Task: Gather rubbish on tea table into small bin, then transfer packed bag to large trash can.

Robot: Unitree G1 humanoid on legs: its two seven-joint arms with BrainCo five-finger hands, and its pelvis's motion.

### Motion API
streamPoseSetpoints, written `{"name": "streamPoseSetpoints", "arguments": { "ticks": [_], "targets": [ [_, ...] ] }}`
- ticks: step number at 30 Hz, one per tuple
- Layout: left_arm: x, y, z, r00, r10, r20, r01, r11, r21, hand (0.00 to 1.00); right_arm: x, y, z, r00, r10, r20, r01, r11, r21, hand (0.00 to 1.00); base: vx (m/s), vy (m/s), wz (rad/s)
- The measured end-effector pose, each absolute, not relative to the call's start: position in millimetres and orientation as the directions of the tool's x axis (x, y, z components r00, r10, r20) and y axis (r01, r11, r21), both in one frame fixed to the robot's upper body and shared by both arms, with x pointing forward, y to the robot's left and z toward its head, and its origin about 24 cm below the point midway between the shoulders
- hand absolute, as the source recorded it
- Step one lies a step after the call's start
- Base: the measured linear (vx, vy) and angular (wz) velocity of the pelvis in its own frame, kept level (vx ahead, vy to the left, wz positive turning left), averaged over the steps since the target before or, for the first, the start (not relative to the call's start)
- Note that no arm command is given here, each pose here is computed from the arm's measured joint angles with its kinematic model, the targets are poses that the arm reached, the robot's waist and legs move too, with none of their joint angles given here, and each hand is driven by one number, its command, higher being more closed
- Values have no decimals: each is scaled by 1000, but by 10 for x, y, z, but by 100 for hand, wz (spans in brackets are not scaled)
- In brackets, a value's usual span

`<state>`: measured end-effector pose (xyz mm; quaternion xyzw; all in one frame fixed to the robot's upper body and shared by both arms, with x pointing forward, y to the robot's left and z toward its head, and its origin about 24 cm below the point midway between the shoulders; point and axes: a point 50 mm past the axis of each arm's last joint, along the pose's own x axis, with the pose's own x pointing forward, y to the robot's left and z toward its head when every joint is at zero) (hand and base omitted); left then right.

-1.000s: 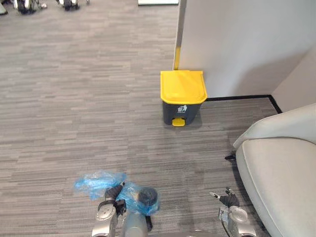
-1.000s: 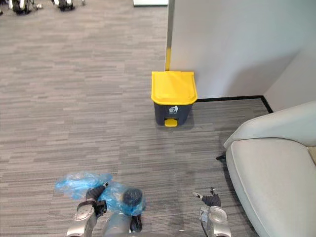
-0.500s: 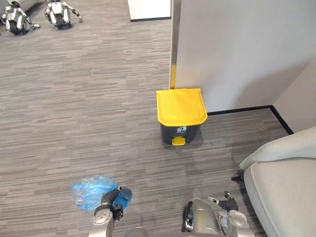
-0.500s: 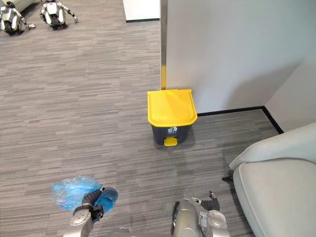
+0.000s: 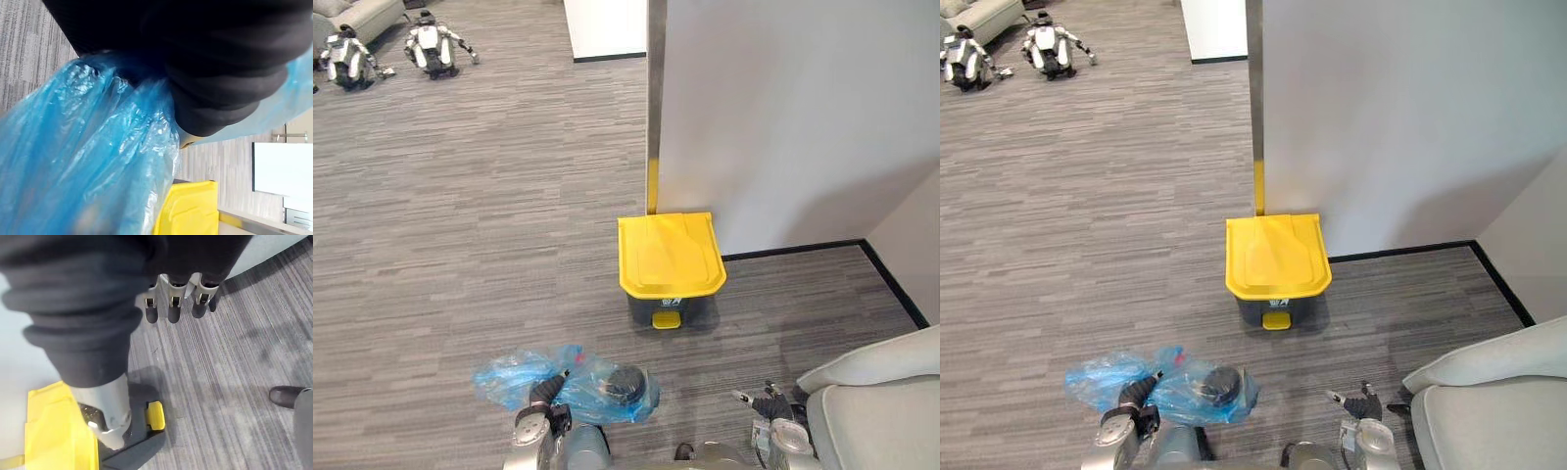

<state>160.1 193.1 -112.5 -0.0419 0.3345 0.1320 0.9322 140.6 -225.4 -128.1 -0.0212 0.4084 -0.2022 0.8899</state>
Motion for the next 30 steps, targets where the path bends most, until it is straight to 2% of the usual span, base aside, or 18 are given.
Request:
{"name": "streamPoseSetpoints", "arguments": {
  "ticks": [11,18,23,30],
  "targets": [
    [1449,2036,-1230,685,249,-685,-282,957,66,100,1457,-2194,-1293,589,-357,-725,324,926,-193,0,232,185,-25],
    [1450,2172,-1215,683,267,-680,-264,958,111,100,1431,-2124,-1342,580,-325,-747,266,942,-203,0,111,-29,-1],
    [1405,1946,-1302,661,222,-717,-267,962,51,100,1332,-2265,-1373,541,-358,-761,278,930,-239,0,97,-113,6],
    [1378,1916,-1330,653,199,-731,-255,966,36,100,1157,-2279,-1443,491,-363,-792,285,926,-247,0,6,-28,1]
  ]
}}
